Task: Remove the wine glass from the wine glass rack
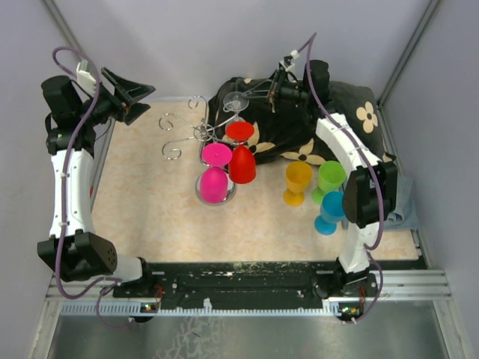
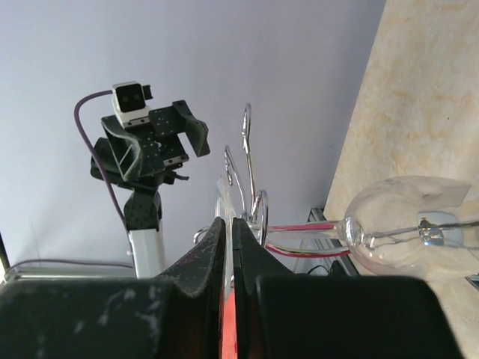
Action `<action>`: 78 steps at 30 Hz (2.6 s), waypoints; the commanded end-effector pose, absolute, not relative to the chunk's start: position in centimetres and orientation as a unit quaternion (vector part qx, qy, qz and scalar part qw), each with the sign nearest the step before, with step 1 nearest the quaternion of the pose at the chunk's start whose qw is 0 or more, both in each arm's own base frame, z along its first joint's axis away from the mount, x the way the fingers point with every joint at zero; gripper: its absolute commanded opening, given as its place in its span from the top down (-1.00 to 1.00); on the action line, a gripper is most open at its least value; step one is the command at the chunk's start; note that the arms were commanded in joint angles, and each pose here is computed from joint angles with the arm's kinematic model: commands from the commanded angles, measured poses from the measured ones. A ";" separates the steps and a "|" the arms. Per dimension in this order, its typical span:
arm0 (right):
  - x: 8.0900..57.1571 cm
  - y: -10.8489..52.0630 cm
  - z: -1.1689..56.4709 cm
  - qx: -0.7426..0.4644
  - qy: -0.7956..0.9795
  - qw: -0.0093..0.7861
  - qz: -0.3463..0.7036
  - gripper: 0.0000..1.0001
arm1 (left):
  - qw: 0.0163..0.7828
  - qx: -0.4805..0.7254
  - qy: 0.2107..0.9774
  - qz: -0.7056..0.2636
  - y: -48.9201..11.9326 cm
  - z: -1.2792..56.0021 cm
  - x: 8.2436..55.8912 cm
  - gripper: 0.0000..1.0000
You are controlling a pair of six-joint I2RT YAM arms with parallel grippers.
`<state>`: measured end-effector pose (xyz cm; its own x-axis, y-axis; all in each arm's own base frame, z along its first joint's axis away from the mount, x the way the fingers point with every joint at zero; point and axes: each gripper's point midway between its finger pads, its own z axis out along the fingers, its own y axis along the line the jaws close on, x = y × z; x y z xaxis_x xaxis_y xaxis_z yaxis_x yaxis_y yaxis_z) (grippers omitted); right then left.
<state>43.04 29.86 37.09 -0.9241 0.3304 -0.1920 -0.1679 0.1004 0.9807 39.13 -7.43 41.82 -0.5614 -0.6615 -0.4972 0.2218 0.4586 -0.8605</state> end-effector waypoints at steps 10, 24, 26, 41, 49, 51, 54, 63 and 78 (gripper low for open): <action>39.9 29.2 42.1 0.006 0.691 0.230 0.685 1.00 | 0.459 -0.141 0.725 -0.494 -7.1 42.6 39.3 -0.80; 38.9 30.3 42.7 -0.005 0.687 0.225 0.691 1.00 | 0.459 -0.140 0.725 -0.494 -7.1 42.6 39.3 -0.80; 38.8 30.5 42.8 -0.006 0.687 0.223 0.691 1.00 | 0.459 -0.140 0.725 -0.495 -7.1 42.6 39.3 -0.80; 38.2 32.3 42.7 -0.017 0.688 0.210 0.695 1.00 | 0.457 -0.140 0.724 -0.497 -7.2 42.5 39.0 -0.80; 38.7 33.3 43.0 -0.020 0.684 0.215 0.696 1.00 | 0.459 -0.137 0.723 -0.497 -7.3 42.7 38.8 -0.80; 39.0 33.5 43.0 -0.020 0.684 0.216 0.697 1.00 | 0.459 -0.136 0.723 -0.498 -7.3 42.8 38.7 -0.80; 39.3 33.7 43.2 -0.020 0.682 0.220 0.697 1.00 | 0.459 -0.135 0.723 -0.498 -7.4 42.9 38.6 -0.80; 40.3 34.6 42.8 -0.020 0.683 0.217 0.697 1.00 | 0.458 -0.135 0.723 -0.500 -7.4 42.9 38.6 -0.80; 43.1 35.7 43.0 -0.017 0.678 0.232 0.697 1.00 | 0.461 -0.138 0.721 -0.499 -7.3 42.9 38.7 -0.80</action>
<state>43.39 35.40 39.04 -0.9294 0.2829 -0.2372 -0.2259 0.0723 0.9715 39.19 -7.43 41.78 -0.5624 -0.6615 -0.4962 0.2217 0.4575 -0.8612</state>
